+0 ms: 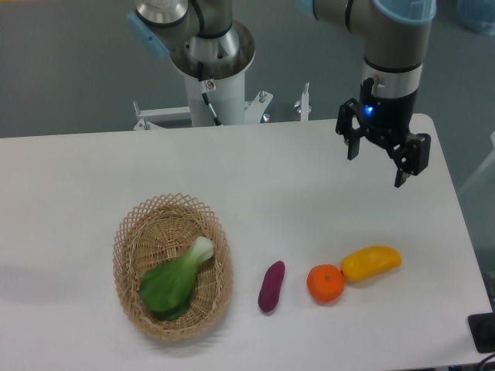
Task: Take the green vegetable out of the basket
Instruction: 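Move the open gripper over the wicker basket above the bok choy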
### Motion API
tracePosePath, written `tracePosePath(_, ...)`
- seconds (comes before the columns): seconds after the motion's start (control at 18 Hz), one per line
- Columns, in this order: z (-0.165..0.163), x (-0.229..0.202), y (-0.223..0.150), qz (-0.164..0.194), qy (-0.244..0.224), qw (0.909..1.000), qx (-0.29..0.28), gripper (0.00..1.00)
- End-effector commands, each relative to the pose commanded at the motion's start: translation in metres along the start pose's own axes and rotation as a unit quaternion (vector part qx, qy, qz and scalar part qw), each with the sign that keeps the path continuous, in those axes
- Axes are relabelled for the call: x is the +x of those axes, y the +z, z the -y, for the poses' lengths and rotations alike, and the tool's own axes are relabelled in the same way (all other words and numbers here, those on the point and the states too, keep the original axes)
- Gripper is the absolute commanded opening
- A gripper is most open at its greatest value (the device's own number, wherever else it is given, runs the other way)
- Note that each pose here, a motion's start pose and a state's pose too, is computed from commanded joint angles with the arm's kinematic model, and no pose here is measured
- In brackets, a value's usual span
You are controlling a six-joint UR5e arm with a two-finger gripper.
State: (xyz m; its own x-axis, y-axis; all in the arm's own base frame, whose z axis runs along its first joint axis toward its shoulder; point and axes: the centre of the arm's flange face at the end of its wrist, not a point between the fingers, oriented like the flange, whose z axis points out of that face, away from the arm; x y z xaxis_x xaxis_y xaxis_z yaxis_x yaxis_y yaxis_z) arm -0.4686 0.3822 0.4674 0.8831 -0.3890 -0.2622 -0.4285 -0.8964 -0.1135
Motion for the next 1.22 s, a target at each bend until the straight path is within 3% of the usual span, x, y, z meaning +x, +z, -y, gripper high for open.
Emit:
tracePosePath(0.33,0.006,0.007,-0.01,0.006,0.003,1.0,-0.002,1.0)
tracePosePath(0.56,0.01,0.019,0.005,-0.01,-0.005,0.9995,0.03,1.0)
tracePosePath(0.72,0.014,0.031,0.008,-0.002,-0.065,0.9972,0.036,1.0)
tracePosePath(0.94,0.061,0.051,0.017,0.0,-0.107,0.9927,0.056,1.0)
tracePosePath(1.22,0.119,0.079,0.038,-0.035,-0.159,0.9845,0.064,1.0)
